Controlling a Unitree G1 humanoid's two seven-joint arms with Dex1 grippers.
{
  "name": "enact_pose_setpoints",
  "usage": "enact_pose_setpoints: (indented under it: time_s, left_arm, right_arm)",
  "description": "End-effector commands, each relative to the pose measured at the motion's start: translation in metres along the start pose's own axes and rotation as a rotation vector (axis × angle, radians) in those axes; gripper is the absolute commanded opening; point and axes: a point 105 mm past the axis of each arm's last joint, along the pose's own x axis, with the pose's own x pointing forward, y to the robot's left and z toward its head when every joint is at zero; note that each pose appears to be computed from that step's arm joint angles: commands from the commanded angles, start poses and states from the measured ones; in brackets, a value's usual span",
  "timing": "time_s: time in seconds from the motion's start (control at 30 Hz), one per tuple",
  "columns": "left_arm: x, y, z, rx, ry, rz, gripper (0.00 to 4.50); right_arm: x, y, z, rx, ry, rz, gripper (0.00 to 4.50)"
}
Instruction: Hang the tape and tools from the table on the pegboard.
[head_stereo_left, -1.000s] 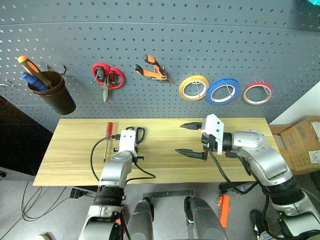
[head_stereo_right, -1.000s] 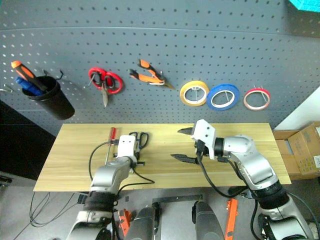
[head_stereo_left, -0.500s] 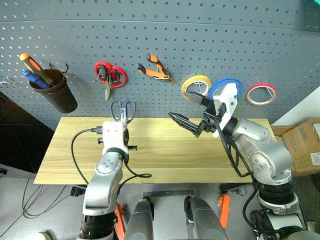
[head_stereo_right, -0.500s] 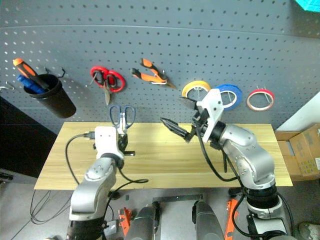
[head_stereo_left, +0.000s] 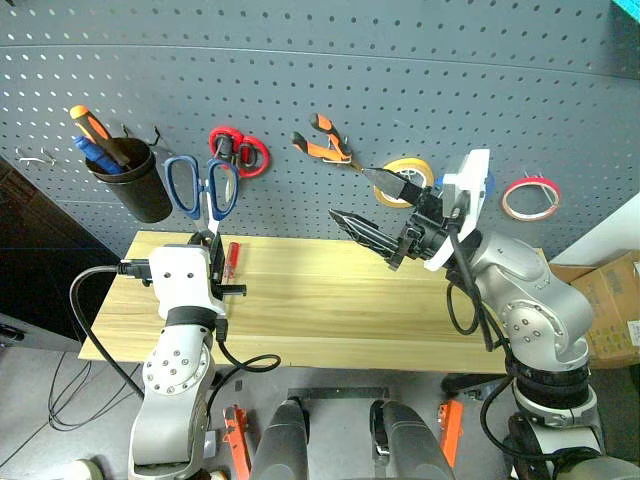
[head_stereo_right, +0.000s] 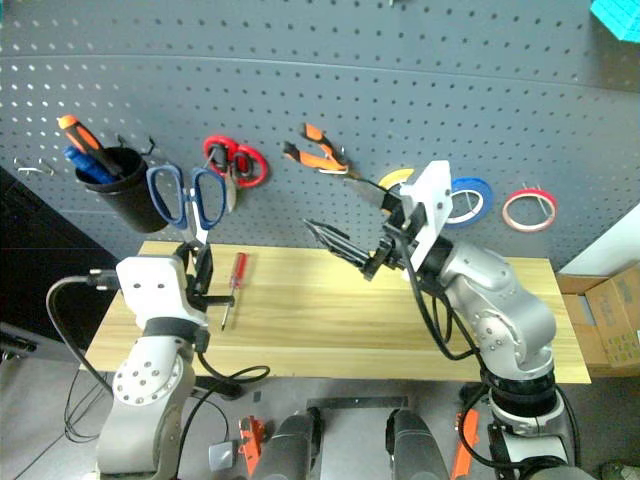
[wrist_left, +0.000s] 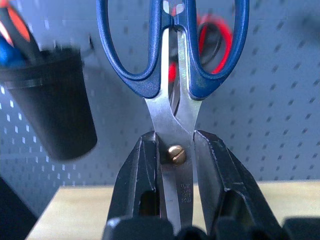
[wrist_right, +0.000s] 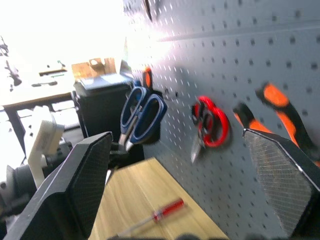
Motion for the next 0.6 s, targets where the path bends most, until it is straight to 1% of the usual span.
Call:
enact_pose_setpoints:
  time_s: [0.03, 0.1, 0.2, 0.37, 0.47, 0.6]
  left_arm:
    - [-0.005, 0.002, 0.018, 0.003, -0.081, 0.013, 0.68]
    - [-0.001, 0.007, 0.012, -0.015, -0.057, 0.037, 0.68]
    - [0.016, 0.010, 0.004, -0.033, -0.040, 0.024, 0.68]
    - [0.038, 0.009, 0.002, -0.042, -0.038, -0.016, 0.68]
    - [0.048, 0.005, 0.001, -0.049, -0.030, -0.046, 0.68]
    - [0.052, -0.007, 0.003, -0.067, -0.030, -0.098, 0.68]
  right_arm:
    - [-0.002, 0.006, 0.018, -0.026, -0.050, 0.014, 4.50]
    - [-0.002, 0.005, 0.018, -0.024, -0.046, 0.009, 4.50]
    - [0.000, 0.004, 0.019, -0.026, -0.047, -0.001, 4.50]
    - [0.000, -0.001, 0.019, -0.037, -0.042, -0.023, 4.50]
    - [0.000, -0.003, 0.019, -0.039, -0.043, -0.037, 4.50]
    - [0.000, -0.004, 0.019, -0.046, -0.039, -0.053, 4.50]
